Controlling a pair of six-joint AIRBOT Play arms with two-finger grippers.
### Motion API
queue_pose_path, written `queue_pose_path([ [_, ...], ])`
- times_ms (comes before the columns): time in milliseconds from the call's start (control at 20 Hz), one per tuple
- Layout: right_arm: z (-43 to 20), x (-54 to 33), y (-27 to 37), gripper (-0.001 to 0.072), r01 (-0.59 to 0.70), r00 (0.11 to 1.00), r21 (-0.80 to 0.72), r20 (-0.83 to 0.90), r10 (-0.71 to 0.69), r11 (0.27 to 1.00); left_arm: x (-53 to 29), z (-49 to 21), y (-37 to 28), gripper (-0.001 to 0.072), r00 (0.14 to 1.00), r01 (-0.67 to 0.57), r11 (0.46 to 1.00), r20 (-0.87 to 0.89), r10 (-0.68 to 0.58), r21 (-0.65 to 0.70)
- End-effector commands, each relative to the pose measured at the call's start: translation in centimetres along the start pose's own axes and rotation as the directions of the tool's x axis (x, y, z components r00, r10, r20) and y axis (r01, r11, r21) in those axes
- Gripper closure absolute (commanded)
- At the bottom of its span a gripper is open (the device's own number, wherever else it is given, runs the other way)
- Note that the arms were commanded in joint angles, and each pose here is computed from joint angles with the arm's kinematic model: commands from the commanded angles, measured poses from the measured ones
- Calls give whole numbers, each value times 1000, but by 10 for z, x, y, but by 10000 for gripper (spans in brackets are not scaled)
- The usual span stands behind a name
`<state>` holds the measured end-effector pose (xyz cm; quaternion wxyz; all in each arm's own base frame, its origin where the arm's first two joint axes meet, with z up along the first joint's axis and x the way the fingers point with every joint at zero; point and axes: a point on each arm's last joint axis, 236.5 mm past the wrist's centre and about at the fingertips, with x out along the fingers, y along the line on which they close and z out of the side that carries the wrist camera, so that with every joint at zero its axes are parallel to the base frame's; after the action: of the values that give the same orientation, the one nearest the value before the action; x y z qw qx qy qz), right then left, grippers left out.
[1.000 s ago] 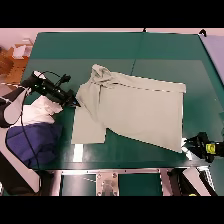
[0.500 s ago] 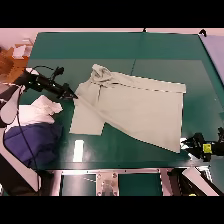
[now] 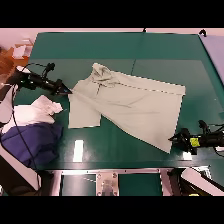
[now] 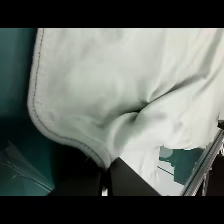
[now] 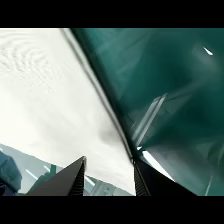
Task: Fold the shirts.
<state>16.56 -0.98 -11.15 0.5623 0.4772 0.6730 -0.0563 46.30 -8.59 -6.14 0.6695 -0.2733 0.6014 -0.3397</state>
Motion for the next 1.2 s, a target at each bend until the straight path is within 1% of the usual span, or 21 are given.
queue_pose_path([
  [0,-22,10,9,345,-6,994,-13,-105,5,1000,-1,0,1,680,1000,0,1000,2,0,1],
  [50,-30,11,8,355,-6,991,3,-135,6,1000,-1,0,0,680,1000,2,1000,-1,-2,1],
  [200,-34,11,9,356,-10,988,7,-151,11,1000,-1,-2,-2,680,1000,11,1000,-9,-11,0],
  [300,-39,11,10,371,-11,985,2,-172,12,1000,-1,-4,-3,680,1000,15,1000,-15,-15,0],
  [350,-38,11,12,457,-14,986,-13,-169,12,1000,-1,-3,-3,681,1000,14,1000,-14,-14,0],
  [400,-34,12,15,523,-24,988,-31,-151,19,999,-1,-4,-3,680,1000,15,1000,-15,-15,-3],
  [500,-22,15,24,678,-55,994,-59,-99,49,997,-1,-5,-4,681,1000,19,1000,-22,-19,-19],
  [550,-17,16,37,694,-98,993,-92,-78,91,991,-2,-6,-6,681,999,26,999,-24,-26,-19],
  [600,-12,12,53,695,-150,988,-132,-65,142,980,-3,-5,-13,681,998,52,998,-19,-52,-18],
  [650,-5,2,75,695,-214,977,-172,-42,210,961,-6,-2,-27,681,995,100,995,-12,-101,-12],
  [700,4,-18,107,695,-297,953,-224,-11,303,928,-14,2,-51,682,985,171,985,-8,-171,14],
  [750,10,-46,142,695,-383,914,-283,17,404,879,-27,10,-76,683,974,227,972,16,-228,54],
  [800,12,-84,180,695,-457,864,-365,38,503,811,-46,23,-108,682,959,265,957,67,-275,119],
  [850,10,-122,213,695,-490,817,-456,56,574,743,-71,37,-145,682,940,289,937,128,-317,196],
  [900,7,-167,247,695,-495,758,-563,93,646,662,-97,46,-184,682,916,302,913,182,-357,274],
  [1000,-7,-256,307,695,-445,614,-729,174,770,521,-161,52,-276,682,847,264,847,308,-432,462],
  [1050,-18,-296,330,695,-390,540,-796,209,815,462,-195,47,-325,682,802,213,807,374,-467,551],
  [1100,-35,-338,352,695,-326,456,-855,231,860,403,-224,36,-366,682,760,135,770,434,-484,623],
  [1150,-54,-374,369,695,-259,377,-897,247,893,358,-253,18,-409,682,717,41,726,486,-500,687],
])
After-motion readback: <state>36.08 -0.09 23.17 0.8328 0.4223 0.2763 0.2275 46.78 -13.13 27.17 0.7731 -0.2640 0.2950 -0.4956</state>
